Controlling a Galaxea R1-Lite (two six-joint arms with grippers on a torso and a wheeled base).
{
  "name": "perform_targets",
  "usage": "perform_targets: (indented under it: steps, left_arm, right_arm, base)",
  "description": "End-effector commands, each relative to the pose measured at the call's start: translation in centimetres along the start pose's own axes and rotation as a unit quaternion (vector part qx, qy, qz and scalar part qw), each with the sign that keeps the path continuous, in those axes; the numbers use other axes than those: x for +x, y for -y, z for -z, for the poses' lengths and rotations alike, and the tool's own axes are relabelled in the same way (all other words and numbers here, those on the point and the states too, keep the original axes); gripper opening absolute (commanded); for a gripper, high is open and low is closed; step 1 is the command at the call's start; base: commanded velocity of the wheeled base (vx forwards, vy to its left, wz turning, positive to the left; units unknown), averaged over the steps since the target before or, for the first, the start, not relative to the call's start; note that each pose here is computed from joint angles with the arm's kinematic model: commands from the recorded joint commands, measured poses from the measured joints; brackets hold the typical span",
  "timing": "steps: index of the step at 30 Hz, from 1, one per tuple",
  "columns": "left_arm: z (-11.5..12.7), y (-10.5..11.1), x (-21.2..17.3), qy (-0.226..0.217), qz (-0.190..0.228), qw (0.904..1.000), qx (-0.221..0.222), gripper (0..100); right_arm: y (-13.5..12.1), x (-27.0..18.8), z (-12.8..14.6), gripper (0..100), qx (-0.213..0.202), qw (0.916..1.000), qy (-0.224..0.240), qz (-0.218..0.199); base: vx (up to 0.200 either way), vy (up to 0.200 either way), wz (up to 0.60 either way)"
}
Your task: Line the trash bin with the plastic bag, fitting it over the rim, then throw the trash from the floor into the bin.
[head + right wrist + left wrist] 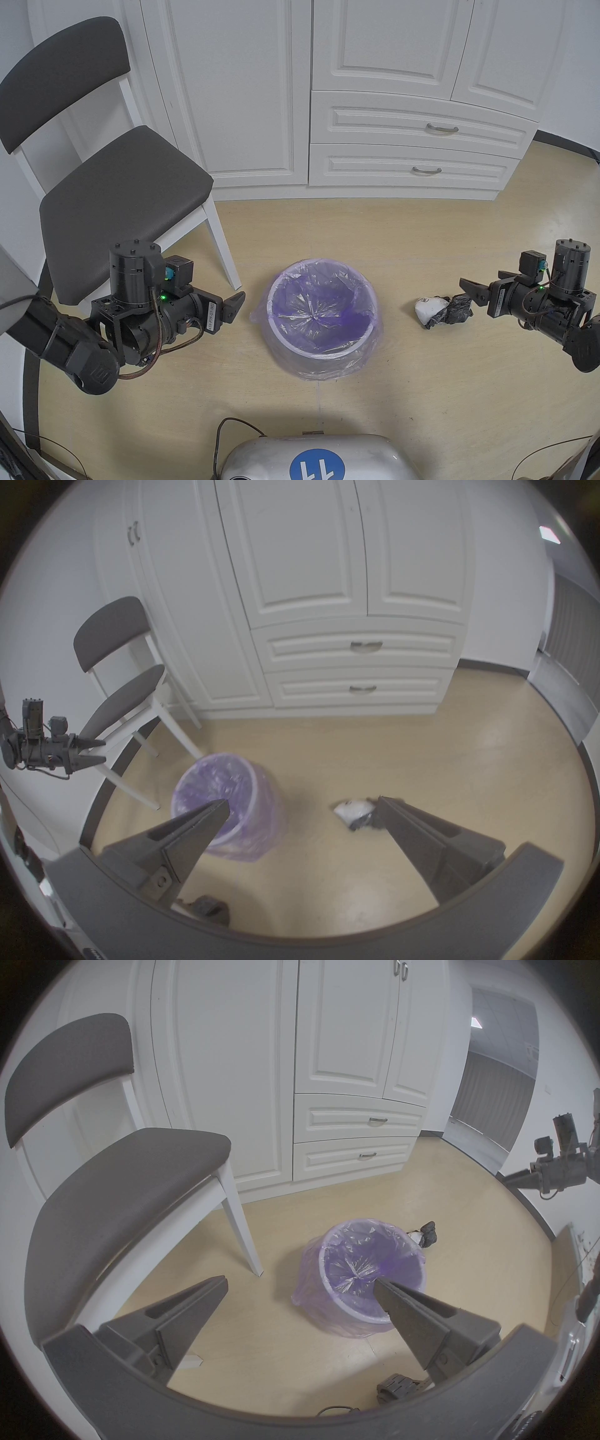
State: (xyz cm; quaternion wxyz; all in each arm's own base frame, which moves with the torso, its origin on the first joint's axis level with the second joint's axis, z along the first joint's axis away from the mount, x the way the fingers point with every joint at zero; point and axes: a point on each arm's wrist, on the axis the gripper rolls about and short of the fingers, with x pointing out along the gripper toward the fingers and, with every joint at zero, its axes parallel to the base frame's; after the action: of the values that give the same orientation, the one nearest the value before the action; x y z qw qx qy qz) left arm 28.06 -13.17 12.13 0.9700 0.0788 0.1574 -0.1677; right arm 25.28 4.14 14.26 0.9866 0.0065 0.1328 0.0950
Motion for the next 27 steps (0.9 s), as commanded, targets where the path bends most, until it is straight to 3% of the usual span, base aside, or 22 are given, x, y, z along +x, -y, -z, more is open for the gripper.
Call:
perform_targets:
  steps: [1,5,11,13,15,16,27]
  left_arm:
    - [-1.1,-0.3,-3.0,0.021,-0.003,0.9998,-0.007,100]
    - [-1.7,-0.5,-4.2,0.035,-0.003,0.9987,-0.037,100]
    - [-1.5,-0.6,-5.3,0.038,-0.002,0.9981,-0.048,100]
    - [-1.7,-0.7,-5.8,0.045,0.0,0.9971,-0.061,100]
    - [-2.2,-0.6,-6.5,0.058,0.004,0.9948,-0.084,100]
    - [-2.3,-0.6,-6.7,0.061,0.005,0.9943,-0.088,100]
    - [-1.5,-0.8,-9.7,0.07,0.007,0.9935,-0.09,100]
  right_arm:
    - [-1.8,-2.1,-2.5,100,0.02,0.9993,-0.005,-0.033]
    - [-1.9,-2.2,-2.6,100,0.027,0.9989,-0.022,-0.031]
    - [-1.7,-2.2,-2.3,100,0.013,0.9993,-0.026,-0.022]
    - [-1.3,-2.6,-1.6,100,-0.039,0.9987,-0.034,0.003]
    - [-0.8,-3.9,-0.7,100,-0.109,0.9925,-0.037,0.041]
    - [-0.7,-4.2,-0.6,100,-0.118,0.9914,-0.034,0.047]
    - [-0.1,-2.9,-0.4,100,-0.107,0.9915,-0.034,0.064]
  base:
    - [0.0,0.0,0.0]
    - [0.0,0.0,0.0]
    - [0.0,0.0,0.0]
    - [0.0,0.0,0.0]
    - [0.0,0.0,0.0]
    - [0.0,0.0,0.0]
    - [0.0,0.0,0.0]
